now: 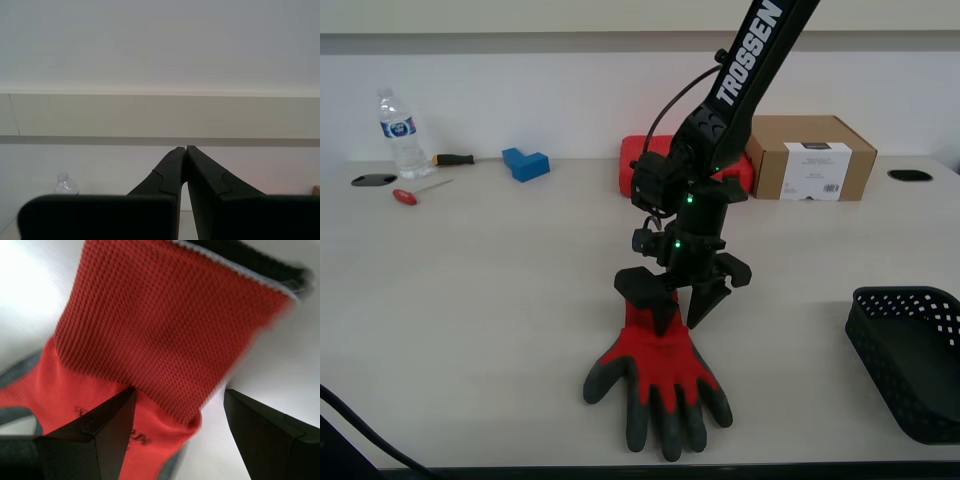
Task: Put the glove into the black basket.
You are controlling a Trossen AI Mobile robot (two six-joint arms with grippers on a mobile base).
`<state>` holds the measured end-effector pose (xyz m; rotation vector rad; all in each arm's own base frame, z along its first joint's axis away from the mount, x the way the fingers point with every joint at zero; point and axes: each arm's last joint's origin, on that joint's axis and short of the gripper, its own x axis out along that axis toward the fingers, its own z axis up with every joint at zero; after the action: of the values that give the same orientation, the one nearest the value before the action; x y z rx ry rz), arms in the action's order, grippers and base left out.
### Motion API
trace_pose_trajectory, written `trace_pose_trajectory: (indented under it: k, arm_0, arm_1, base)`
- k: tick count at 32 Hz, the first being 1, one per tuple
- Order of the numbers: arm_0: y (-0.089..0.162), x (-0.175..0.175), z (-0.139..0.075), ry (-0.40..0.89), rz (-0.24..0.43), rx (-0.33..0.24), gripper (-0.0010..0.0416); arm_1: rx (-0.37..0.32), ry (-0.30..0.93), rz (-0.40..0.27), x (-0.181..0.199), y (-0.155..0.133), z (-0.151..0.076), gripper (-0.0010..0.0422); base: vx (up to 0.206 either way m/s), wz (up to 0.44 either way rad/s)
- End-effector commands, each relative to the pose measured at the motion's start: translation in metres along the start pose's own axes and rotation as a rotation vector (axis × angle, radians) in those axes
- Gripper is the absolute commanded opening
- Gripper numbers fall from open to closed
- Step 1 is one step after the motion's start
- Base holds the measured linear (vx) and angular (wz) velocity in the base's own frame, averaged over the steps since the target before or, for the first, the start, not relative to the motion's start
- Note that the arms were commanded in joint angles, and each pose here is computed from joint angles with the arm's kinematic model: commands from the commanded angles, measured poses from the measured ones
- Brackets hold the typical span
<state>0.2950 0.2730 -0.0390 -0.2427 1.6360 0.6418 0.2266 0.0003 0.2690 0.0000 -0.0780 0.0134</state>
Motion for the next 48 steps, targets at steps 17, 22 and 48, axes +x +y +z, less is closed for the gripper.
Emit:
trace_pose_trajectory:
  k: [17,22,48]
  arm_0:
    - [0.006,-0.012,0.011,-0.071,0.029,-0.058,-0.0002]
    - [0.021,-0.067,0.021,-0.192,0.003,-0.14,-0.0002]
    - [-0.028,-0.237,-0.184,-0.221,-0.313,0.578,-0.0001]
  arm_1:
    - [0.0,-0.005,0.0,0.0,0.0,0.001,0.0]
    - [0.0,-0.005,0.0,0.0,0.0,0.001,0.0]
    - [0.0,-0.005,0.0,0.0,0.0,0.001,0.0]
  base:
    - [0.0,0.0]
    - [0.0,0.0]
    - [0.0,0.0]
